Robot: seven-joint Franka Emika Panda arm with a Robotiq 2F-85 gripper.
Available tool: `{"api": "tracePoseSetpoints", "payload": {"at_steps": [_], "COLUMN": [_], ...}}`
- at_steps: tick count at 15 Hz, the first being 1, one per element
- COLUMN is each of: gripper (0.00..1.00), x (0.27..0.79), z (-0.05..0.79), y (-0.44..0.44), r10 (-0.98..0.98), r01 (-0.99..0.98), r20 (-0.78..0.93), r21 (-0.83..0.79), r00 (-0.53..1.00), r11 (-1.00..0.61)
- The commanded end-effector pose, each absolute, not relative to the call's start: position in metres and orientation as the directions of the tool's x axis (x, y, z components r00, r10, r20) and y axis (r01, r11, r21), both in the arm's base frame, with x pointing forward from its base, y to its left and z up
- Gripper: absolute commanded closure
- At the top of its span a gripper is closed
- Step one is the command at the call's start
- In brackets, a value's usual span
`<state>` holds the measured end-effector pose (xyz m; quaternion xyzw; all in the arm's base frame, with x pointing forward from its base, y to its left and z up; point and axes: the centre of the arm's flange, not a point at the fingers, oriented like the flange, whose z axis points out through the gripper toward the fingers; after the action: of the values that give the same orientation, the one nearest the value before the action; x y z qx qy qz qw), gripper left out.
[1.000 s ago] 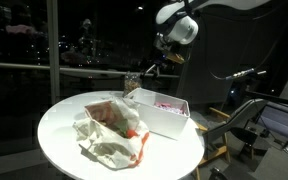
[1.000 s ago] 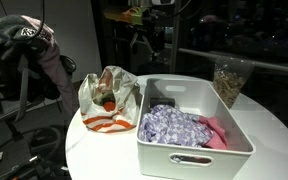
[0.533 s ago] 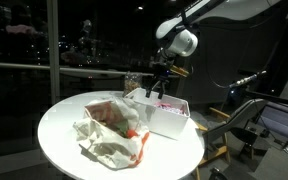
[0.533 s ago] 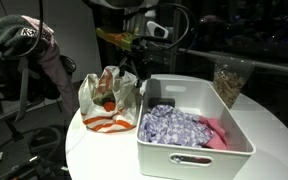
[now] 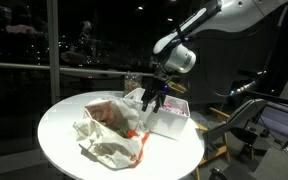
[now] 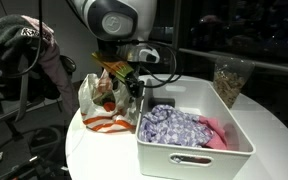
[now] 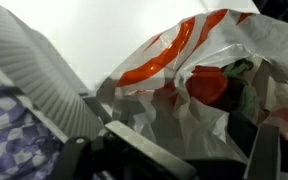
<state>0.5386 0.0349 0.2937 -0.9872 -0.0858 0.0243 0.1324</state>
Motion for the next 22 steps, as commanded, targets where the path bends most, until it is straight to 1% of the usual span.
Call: {"api": "tracePoseSetpoints", "payload": {"at_steps": [1, 6, 10, 11, 18, 22], "gripper": [0.00, 0.00, 0.00, 0.00, 0.00, 0.00], "x": [0.544, 0.535, 0.517, 0.514, 0.501, 0.500], "z": [0.267, 0.241, 0.242, 0.242, 0.218, 0.215], "y": [0.045, 0.057, 0.054, 0.050, 0.048, 0.058], "r10": [0.205, 0.237, 0.219, 0.211, 0.290, 0.313], "r01": [0.219, 0.248, 0.232, 0.215, 0.274, 0.304], "r20": [0.076, 0.073, 0.081, 0.057, 0.024, 0.046], "r21": [-0.286, -0.358, -0.397, -0.408, -0.408, -0.404], "r00": [0.976, 0.969, 0.972, 0.976, 0.957, 0.949], "r11": [-0.933, -0.900, -0.888, -0.887, -0.871, -0.863]}}
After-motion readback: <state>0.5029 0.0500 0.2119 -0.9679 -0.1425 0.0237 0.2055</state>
